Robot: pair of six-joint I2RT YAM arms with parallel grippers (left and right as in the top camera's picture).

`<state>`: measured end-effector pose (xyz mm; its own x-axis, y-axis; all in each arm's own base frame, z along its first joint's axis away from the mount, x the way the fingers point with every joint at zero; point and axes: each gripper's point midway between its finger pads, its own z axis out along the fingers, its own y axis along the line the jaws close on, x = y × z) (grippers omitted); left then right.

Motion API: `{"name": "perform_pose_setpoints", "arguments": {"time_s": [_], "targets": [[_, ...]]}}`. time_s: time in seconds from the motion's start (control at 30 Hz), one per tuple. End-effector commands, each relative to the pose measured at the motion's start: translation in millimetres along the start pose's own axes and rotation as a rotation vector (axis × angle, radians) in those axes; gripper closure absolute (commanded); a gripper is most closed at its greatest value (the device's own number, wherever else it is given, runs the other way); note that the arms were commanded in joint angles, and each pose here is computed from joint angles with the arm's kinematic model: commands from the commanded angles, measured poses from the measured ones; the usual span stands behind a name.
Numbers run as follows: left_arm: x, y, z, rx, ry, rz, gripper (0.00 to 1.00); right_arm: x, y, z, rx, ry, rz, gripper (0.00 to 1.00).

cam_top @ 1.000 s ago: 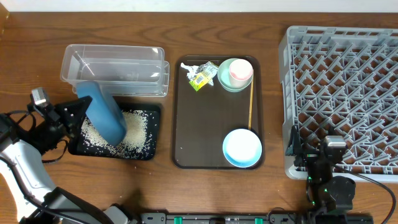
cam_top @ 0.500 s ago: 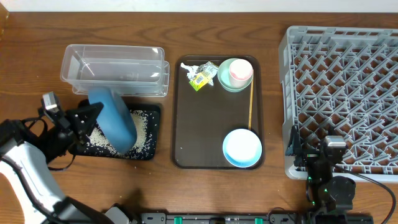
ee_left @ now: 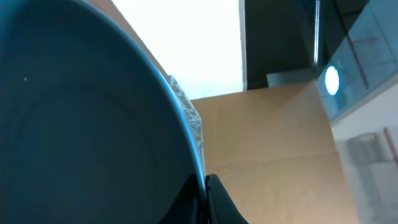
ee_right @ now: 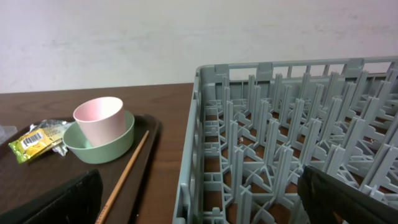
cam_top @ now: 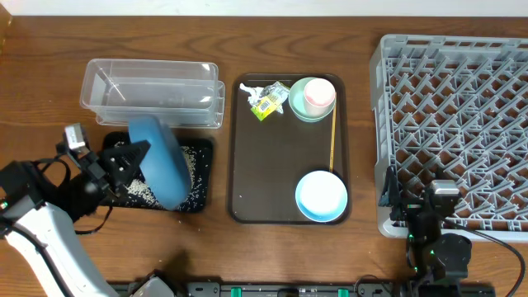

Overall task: Sort waste into correct bins and load items into the dishwasher rack
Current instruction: 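Tip the blue bowl to pour rice onto the black tray, then carry the emptied blue bowl back to the brown tray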

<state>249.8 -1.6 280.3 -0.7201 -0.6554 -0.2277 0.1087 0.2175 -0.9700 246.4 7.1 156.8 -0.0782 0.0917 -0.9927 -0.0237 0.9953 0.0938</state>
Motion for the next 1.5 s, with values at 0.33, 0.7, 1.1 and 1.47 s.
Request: {"name": "perform_pose_setpoints", "arguments": {"time_s": [0.33,0.7,1.1,1.47], "targets": [[43.5,-49.9,47.5,-0.198,0.157,0.204,0.94,0.6,1.2,-0.2,-0.004,0.001,-0.014,0.01],[107.2,-26.2,134.5,-0.516,0.223,0.53,0.93,0.6,1.2,-0.2,-0.004,0.001,-0.014,0.01],[145.7,44.9,244.7,-0.671,0.249,0.747,0.94,0.6,1.2,-0.2,-0.004,0.001,-0.014,0.01],[173.4,113.8,268.2,-0.782,0.369,0.747,0.94,0.6,1.2,-0.2,-0.004,0.001,-0.014,0.01]]}}
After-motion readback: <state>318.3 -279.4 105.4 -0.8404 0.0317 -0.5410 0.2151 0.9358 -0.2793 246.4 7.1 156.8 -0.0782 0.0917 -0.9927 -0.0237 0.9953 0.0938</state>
